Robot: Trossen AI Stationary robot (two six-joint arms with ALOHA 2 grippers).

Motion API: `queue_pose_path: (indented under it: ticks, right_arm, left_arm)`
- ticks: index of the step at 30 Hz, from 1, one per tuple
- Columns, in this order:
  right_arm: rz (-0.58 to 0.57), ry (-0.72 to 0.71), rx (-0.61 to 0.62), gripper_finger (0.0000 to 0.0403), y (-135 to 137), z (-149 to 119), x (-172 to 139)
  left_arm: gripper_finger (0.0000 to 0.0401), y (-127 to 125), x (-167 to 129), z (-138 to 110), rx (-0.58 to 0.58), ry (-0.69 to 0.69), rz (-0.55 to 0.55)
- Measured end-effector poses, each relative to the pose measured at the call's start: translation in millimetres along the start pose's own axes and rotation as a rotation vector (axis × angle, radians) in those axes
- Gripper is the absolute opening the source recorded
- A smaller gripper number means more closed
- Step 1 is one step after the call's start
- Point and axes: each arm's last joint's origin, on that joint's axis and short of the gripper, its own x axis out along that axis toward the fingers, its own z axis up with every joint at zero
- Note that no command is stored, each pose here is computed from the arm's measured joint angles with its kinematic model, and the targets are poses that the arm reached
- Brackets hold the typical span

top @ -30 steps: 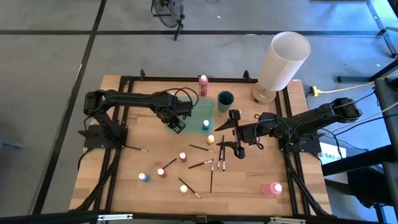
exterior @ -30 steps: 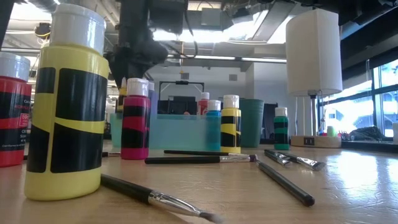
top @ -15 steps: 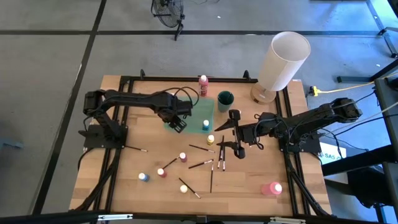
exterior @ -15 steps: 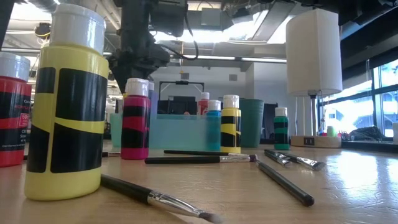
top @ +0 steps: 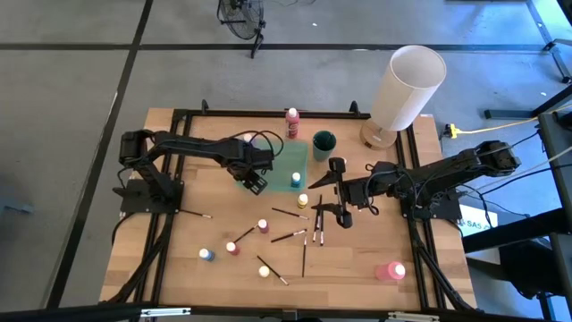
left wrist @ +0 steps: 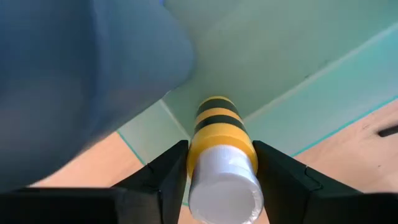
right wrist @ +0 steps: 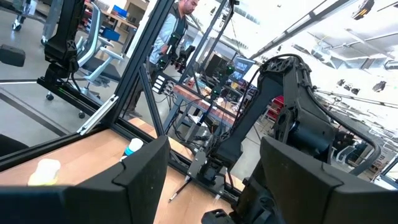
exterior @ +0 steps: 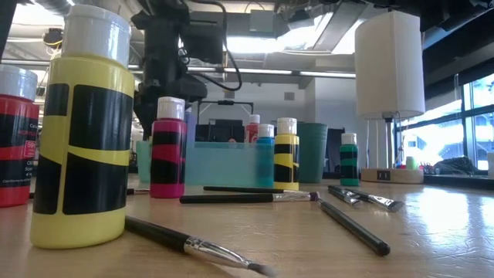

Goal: Pick & Place Paint Supplies
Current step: Put the left small yellow paint bottle into the green bin

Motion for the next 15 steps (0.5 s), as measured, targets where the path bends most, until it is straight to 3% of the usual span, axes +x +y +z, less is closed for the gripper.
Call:
queue_pose_path:
  ticks: [15]
  right_arm:
    - [0.001, 0.004, 0.000, 0.0257, 0.2, -0.4, 0.0]
  left_arm:
    - [0.0195, -2.6, 0.2, 0.7, 0.056, 0.002, -0.050]
